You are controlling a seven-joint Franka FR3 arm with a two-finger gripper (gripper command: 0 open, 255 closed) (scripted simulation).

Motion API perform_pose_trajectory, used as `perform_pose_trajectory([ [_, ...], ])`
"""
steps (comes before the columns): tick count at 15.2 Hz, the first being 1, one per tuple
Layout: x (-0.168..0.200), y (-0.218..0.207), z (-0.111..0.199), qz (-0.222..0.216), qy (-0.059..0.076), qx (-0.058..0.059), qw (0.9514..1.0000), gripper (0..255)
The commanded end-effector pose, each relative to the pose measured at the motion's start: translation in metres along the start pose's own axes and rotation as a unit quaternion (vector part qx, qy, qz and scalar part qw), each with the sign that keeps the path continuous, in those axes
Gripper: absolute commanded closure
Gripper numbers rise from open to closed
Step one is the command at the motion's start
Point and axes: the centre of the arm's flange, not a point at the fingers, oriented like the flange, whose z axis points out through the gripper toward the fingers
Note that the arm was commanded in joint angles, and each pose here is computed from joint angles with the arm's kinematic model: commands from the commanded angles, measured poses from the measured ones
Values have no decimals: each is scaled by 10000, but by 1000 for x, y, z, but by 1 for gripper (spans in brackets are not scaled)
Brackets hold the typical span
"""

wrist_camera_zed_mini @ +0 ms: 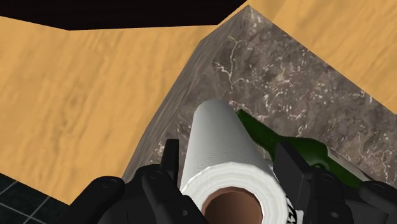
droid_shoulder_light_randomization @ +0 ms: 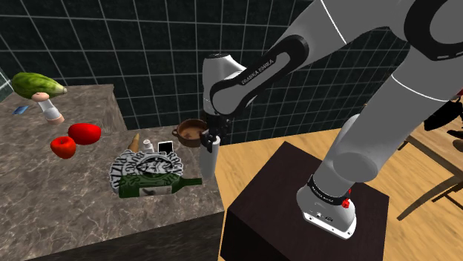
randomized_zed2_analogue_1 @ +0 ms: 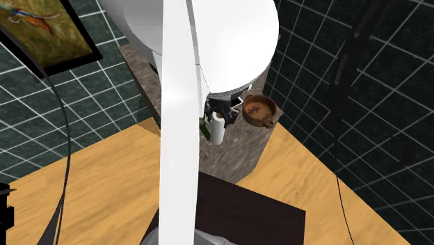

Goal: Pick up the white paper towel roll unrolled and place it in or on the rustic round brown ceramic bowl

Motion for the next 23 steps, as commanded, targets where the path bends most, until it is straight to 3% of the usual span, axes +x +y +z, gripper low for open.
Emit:
perform_pose_trajectory([
  [1, -2, 0, -11, -1, -2, 0, 10000, 255],
  [18, -9, -4, -98, -1, -2, 0, 10000, 255],
  [23, 47, 22, -122, -1, -2, 0, 10000, 255],
])
